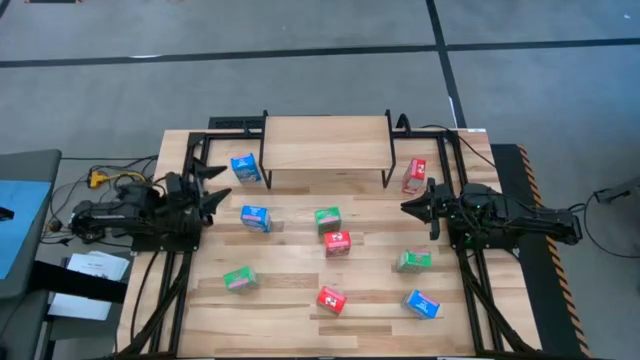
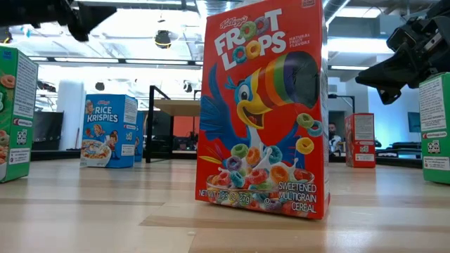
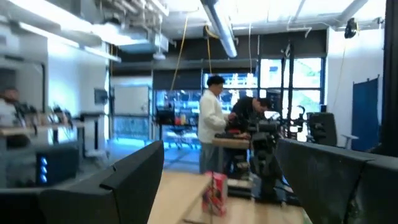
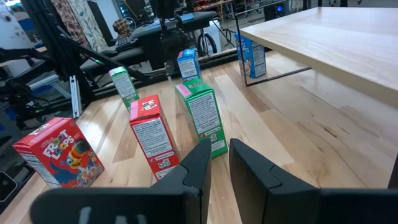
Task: Stack cereal on shelf
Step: Put the middle left blue cereal box on the shelf
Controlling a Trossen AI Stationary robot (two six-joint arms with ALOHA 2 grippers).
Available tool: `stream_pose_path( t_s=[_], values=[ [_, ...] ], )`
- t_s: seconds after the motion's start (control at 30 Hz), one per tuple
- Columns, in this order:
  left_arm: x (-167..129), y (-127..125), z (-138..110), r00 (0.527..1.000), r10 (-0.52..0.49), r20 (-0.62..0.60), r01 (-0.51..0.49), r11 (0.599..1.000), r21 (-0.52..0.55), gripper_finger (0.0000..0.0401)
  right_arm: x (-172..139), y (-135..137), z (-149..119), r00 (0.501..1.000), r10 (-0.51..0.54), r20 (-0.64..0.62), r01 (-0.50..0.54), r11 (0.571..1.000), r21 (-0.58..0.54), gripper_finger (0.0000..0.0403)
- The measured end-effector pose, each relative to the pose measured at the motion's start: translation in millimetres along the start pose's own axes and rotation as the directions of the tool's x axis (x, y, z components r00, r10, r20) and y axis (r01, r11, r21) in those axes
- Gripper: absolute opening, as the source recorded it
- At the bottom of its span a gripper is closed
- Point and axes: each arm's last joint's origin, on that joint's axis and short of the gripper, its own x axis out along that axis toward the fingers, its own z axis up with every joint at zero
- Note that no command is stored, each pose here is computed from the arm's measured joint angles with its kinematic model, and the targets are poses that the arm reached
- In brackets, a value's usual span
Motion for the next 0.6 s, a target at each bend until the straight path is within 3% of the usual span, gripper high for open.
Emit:
stream_pose_path(
  t_s=[0.2,0.33,0.47,0.6],
  values=[
    [1,1,24,0.998,-0.035,0.059,0.032,0.998,0.053,0.0299,0,0,0,1.0,0.0,0.0,0.0,1.0,0.0,0.0082],
    [6,1,37,0.998,-0.047,0.033,0.045,0.997,0.071,0.0299,0,0,0,1.0,0.0,0.0,0.0,1.0,0.0,0.0082],
    [18,-3,44,0.998,-0.056,-0.042,0.059,0.994,0.093,0.0299,0,0,0,1.0,0.0,0.0,0.0,1.0,0.0,0.0082],
    [33,-8,43,0.977,-0.067,-0.201,0.092,0.989,0.115,0.0299,0,0,0,1.0,0.0,0.0,0.0,1.0,0.0,0.0082]
  ],
)
